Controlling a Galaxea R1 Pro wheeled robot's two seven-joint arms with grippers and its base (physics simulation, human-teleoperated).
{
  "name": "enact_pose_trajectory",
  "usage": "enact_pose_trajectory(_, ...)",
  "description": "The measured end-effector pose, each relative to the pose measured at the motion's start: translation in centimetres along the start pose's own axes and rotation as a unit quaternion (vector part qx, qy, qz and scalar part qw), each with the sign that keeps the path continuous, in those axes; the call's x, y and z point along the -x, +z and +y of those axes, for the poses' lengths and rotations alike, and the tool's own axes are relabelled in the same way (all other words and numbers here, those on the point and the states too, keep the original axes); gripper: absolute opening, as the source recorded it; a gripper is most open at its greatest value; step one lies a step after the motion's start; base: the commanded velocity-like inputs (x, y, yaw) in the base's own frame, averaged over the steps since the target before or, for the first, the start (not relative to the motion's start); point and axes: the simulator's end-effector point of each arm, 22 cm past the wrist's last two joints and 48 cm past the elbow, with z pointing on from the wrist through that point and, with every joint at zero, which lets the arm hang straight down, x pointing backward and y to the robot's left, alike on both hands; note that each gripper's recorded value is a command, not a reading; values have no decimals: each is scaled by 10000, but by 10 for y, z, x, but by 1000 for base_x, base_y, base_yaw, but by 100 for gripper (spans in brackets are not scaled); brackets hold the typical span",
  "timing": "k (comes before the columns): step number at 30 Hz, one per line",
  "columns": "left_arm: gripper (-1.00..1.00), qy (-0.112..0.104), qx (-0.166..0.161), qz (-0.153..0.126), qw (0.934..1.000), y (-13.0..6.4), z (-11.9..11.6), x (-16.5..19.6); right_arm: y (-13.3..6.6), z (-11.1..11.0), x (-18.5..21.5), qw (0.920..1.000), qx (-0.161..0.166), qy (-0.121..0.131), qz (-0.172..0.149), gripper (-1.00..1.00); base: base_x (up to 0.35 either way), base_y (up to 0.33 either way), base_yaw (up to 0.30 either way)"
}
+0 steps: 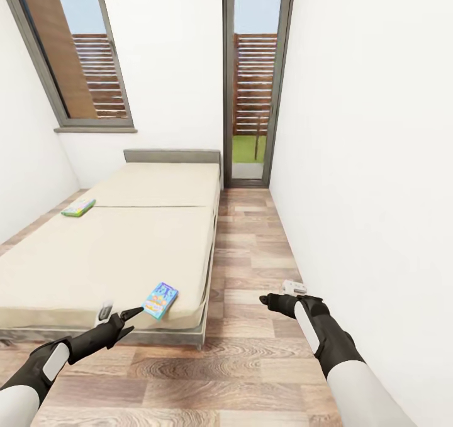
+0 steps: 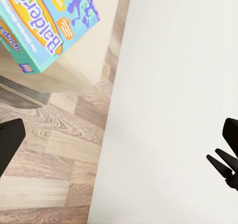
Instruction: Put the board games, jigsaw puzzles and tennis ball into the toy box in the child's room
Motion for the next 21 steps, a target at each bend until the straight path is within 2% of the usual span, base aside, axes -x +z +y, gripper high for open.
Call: enact_pose_trajectory(21,100,-1,-16,-19,10000,14,35,-12,28,-12,-27,10000,0,0,-10,100,0,0,0)
